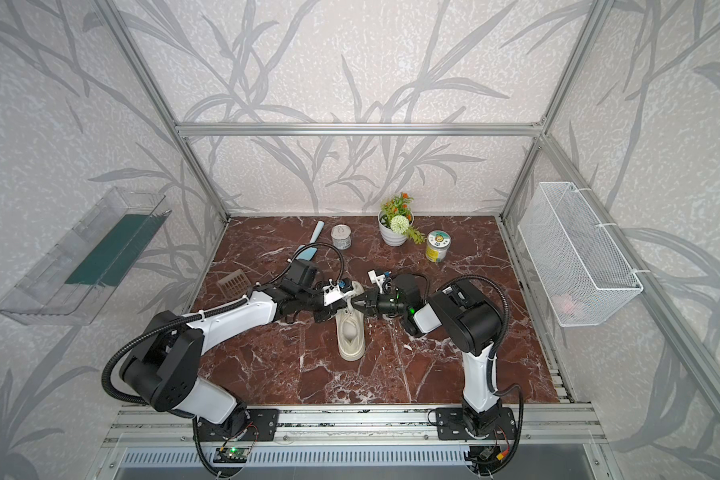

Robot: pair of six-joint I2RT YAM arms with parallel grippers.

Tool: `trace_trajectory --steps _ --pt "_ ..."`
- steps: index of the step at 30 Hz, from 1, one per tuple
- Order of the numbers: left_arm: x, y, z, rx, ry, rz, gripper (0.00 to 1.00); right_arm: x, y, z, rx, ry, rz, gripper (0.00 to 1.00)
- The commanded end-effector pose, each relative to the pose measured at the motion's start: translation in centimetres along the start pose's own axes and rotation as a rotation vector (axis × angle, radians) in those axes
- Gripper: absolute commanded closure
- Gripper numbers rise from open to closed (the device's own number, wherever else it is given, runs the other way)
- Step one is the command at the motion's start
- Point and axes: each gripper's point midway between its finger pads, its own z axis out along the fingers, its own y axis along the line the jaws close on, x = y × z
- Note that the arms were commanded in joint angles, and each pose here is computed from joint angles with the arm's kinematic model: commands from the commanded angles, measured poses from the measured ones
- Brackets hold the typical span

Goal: Tie the shoes

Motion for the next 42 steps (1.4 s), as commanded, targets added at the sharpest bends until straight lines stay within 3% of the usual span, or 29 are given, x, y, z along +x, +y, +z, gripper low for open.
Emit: trace_trajectory --steps 1,19,23,26,33,42 --pt "-2.2 0.8 -0.7 -0.047 -0.083 0.038 0.89 1.4 0.0 0.5 -0.016 0.053 -0.019 1.0" --pt "-0.5 1.2 -2.8 -0.089 -0.013 0.023 0.68 1.2 -0.5 0.1 0.008 0.031 -0.029 1.0" --pt "-0.8 1.9 -3.8 -0.113 -0.035 -0.028 0.61 1.3 -0.5 0.0 0.009 0.031 -0.031 1.0" --pt "-1.6 3.1 -4.1 -0.138 -0.083 -0.128 0.54 1.3 -0.6 0.1 0.011 0.03 -0.034 1.0" --pt "-3.4 4.2 -2.4 -0.094 -0.196 -0.293 0.45 1.3 -0.4 -0.1 0.012 0.03 -0.039 1.0" --pt "-4.9 4.8 -0.5 -0.002 -0.235 -0.361 0.38 1.4 -0.4 -0.2 0.035 0.037 -0.054 1.0"
